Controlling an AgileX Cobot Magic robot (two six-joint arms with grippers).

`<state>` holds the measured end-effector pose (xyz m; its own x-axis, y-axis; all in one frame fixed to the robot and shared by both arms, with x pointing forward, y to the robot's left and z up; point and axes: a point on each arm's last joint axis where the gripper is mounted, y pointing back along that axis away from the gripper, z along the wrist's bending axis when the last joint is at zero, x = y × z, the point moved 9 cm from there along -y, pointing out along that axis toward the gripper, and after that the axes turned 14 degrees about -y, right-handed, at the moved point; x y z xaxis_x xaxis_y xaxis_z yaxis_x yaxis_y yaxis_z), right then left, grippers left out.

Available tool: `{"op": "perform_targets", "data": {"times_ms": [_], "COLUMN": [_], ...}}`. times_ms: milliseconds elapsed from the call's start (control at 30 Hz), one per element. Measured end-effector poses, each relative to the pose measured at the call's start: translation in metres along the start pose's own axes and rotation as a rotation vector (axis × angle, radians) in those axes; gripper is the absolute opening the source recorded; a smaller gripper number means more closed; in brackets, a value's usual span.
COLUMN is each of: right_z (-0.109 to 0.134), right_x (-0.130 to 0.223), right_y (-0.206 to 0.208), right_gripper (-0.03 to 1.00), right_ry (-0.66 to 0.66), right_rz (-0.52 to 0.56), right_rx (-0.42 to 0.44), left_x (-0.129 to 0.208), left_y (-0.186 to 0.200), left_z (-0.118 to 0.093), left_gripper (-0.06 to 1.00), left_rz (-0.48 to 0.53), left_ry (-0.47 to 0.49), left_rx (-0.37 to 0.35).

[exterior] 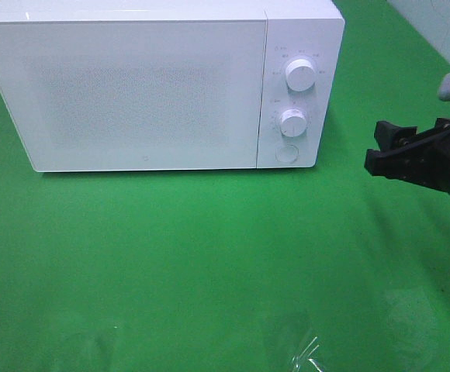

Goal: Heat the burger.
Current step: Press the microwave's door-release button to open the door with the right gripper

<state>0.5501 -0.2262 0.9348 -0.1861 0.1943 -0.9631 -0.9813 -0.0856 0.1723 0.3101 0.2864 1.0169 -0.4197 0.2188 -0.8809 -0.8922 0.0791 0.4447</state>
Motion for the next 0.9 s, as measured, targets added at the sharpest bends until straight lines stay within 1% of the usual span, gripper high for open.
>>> {"op": "perform_targets", "data": {"times_ms": [33,100,200,233,400,467,600,767,800,833,867,900], "right_z": [0.0,0.013,0.02,0.027,0.034,0.044,0.051,0.054,0.054,0.054,0.054,0.053], "right_x": [0.0,0.009,0.014,0.019,0.027,0.035,0.036,0.036,0.036,0.036,0.036,0.036], "right_y": [0.0,0.0,0.002,0.004,0.006,0.01,0.015,0.017,0.017,0.017,0.017,0.017], "right_gripper": [0.72,0.72,0.72,0.72,0.72,0.72,0.72,0.72,0.71,0.68,0.68,0.65], "right_ry": [0.0,0.022,0.025,0.025,0.032,0.034,0.026,0.019,-0.01,-0.085,-0.085,-0.18], "right_rz": [0.0,-0.008,-0.011,-0.016,-0.006,0.007,-0.002,-0.002,-0.001,-0.001,-0.001,0.0], "right_rx": [0.0,-0.003,-0.002,-0.009,-0.007,-0.018,-0.027,-0.032,-0.033,-0.029,-0.029,-0.027], "left_x": [0.0,0.0,0.0,0.0,0.0,0.0,0.0,0.0,0.0,0.0,0.0,0.0], "left_y": [0.0,0.0,0.0,0.0,0.0,0.0,0.0,0.0,0.0,0.0,0.0,0.0], "left_z": [0.0,0.0,0.0,0.0,0.0,0.0,0.0,0.0,0.0,0.0,0.0,0.0], "left_gripper": [0.99,0.99,0.99,0.99,0.99,0.99,0.99,0.99,0.99,0.99,0.99,0.99], "left_rz": [0.0,0.0,0.0,0.0,0.0,0.0,0.0,0.0,0.0,0.0,0.0,0.0], "left_ry": [0.0,0.0,0.0,0.0,0.0,0.0,0.0,0.0,0.0,0.0,0.0,0.0], "left_rx": [0.0,0.0,0.0,0.0,0.0,0.0,0.0,0.0,0.0,0.0,0.0,0.0]}}
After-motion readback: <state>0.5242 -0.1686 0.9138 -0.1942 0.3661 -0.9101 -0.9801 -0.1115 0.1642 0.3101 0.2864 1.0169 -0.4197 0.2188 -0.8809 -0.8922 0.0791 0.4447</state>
